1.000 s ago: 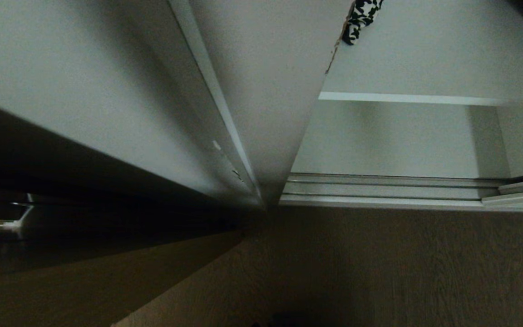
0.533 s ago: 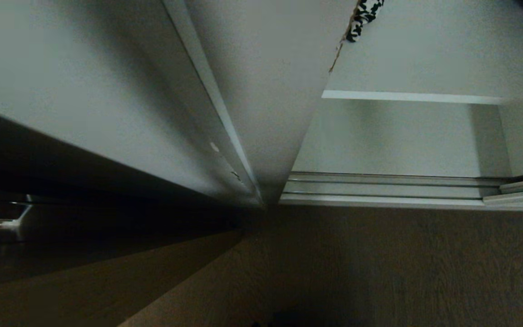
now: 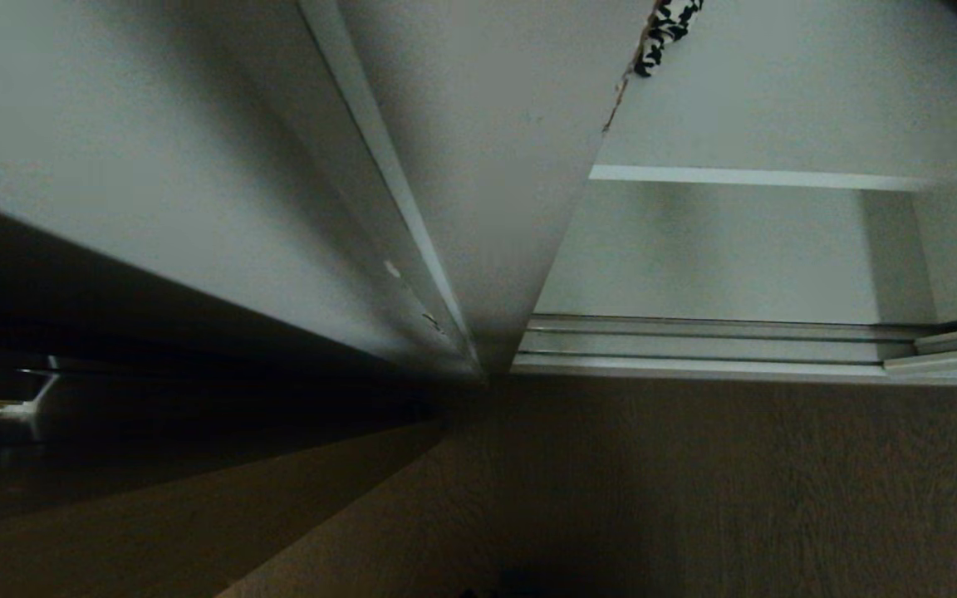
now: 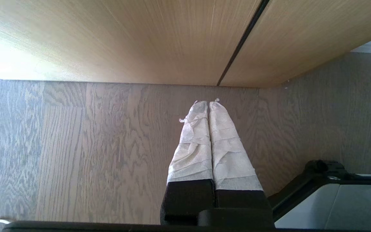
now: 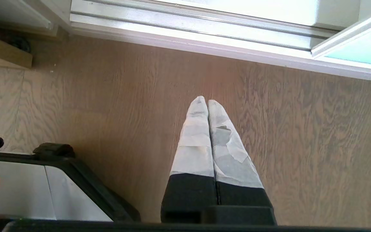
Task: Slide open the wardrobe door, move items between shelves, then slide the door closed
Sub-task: Place the bag on the lower shelf
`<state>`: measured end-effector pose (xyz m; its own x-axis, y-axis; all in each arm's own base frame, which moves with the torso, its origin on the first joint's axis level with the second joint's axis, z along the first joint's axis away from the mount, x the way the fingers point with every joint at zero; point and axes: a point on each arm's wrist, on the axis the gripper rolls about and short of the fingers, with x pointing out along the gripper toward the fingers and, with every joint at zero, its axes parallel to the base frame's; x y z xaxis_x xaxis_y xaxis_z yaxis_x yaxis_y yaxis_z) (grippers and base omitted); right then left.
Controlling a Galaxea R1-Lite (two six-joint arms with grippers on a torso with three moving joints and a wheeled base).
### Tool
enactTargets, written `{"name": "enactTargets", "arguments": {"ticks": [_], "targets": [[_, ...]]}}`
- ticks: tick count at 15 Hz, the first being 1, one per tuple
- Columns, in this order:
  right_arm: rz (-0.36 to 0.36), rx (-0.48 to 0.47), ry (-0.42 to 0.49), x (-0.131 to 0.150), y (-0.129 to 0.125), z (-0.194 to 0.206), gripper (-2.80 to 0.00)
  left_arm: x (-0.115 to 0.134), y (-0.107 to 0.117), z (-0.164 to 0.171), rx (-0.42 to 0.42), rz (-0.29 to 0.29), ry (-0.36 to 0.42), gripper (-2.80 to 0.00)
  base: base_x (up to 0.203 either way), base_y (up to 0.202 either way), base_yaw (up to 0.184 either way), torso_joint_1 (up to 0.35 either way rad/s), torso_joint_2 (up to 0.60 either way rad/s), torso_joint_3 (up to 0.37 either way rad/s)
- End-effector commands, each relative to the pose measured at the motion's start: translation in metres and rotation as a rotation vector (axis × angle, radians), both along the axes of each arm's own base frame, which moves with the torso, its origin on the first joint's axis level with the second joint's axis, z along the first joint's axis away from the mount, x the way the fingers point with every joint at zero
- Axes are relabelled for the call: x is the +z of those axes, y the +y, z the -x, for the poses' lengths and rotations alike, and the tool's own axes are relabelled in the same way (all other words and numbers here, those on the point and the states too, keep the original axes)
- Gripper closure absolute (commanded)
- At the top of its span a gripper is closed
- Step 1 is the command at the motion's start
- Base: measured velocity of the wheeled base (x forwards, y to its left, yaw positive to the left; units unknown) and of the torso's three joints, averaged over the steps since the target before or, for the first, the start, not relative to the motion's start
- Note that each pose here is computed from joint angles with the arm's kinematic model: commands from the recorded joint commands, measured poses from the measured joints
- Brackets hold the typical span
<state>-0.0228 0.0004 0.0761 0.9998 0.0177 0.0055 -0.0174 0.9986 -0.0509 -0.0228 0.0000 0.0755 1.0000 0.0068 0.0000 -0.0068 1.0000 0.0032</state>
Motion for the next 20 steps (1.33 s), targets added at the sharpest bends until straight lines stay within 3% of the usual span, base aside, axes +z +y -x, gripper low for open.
{"name": "enactTargets", "arguments": {"ticks": [1, 6, 10, 11, 14, 18, 20], "targets": [[0.003, 0.0, 0.0, 0.0, 0.0, 0.0, 0.0, 0.0, 0.0, 0.0, 0.001, 0.0, 0.002, 0.0, 0.0, 0.0, 0.0, 0.0, 0.0, 0.0], [0.006, -0.02, -0.034, 0.01, 0.0, 0.003, 0.0, 0.0, 0.0, 0.0, 0.001, 0.0, 0.002, 0.0, 0.0, 0.0, 0.0, 0.0, 0.0, 0.0], [0.008, -0.013, -0.132, 0.099, -0.001, 0.01, 0.0, 0.0, 0.0, 0.0, 0.001, 0.0, 0.002, 0.0, 0.0, 0.0, 0.0, 0.0, 0.0, 0.0], [0.047, -0.006, -0.155, 0.121, -0.001, 0.011, 0.0, 0.0, 0.0, 0.0, 0.001, 0.0, 0.002, 0.0, 0.0, 0.0, 0.0, 0.0, 0.0, 0.0], [0.319, 0.021, -0.198, 0.172, -0.003, 0.003, 0.0, 0.0, 0.0, 0.0, 0.001, 0.0, 0.002, 0.0, 0.0, 0.0, 0.0, 0.0, 0.0, 0.0], [0.547, 0.031, -0.2, 0.221, -0.001, -0.022, 0.0, 0.0, 0.0, 0.0, 0.001, 0.0, 0.002, 0.0, 0.0, 0.0, 0.0, 0.0, 0.0, 0.0], [0.716, 0.033, -0.176, 0.238, 0.001, -0.037, 0.0, 0.0, 0.0, 0.0, 0.001, 0.0, 0.002, 0.0, 0.0, 0.0, 0.0, 0.0, 0.0, 0.0]]}}
